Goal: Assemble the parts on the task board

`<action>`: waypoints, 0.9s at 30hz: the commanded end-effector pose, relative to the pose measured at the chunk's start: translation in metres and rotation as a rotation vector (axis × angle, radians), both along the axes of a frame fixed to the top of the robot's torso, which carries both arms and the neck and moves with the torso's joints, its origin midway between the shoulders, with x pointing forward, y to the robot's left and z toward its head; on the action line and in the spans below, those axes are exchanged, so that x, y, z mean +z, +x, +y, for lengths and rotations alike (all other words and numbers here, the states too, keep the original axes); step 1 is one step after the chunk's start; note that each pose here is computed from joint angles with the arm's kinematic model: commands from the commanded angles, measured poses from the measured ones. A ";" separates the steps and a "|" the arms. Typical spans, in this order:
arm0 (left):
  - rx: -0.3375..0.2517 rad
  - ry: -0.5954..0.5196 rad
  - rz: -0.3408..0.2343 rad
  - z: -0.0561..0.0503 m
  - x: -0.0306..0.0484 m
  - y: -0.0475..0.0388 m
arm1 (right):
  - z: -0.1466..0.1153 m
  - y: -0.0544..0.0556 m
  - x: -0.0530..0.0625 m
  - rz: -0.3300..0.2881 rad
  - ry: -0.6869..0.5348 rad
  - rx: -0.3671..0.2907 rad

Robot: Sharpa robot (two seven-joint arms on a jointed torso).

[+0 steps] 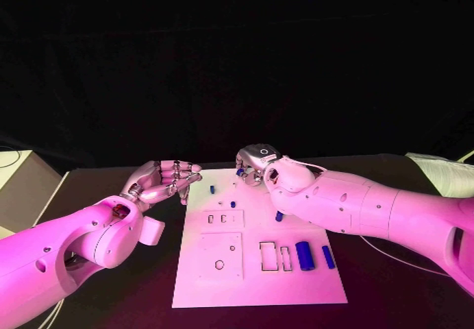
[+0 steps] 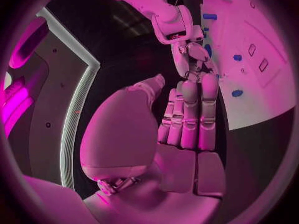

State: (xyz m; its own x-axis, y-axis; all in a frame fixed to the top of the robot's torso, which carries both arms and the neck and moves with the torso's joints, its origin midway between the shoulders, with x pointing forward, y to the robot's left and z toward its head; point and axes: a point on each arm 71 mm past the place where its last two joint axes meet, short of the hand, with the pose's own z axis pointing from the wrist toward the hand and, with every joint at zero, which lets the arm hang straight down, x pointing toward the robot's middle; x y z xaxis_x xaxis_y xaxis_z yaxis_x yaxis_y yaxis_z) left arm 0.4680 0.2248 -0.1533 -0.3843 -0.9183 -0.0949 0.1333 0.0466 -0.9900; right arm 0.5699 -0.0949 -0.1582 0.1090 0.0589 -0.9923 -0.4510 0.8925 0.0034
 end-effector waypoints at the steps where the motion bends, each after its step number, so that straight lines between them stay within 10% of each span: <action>1: -0.017 -0.016 -0.010 -0.002 0.0027 -0.0007 | 0.003 -0.002 -0.001 -0.001 -0.008 0.024; 27: -0.009 -0.015 -0.011 0.000 0.0036 -0.0002 | 0.002 0.000 -0.001 0.006 -0.014 0.007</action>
State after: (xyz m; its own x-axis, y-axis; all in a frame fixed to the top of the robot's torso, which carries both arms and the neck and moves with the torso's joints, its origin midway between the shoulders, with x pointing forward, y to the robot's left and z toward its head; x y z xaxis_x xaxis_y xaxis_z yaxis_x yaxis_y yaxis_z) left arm 0.4681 0.2259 -0.1518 -0.3820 -0.9195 -0.0929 0.1350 0.0439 -0.9899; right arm 0.5701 -0.0915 -0.1593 0.1006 0.0532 -0.9935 -0.4573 0.8893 0.0013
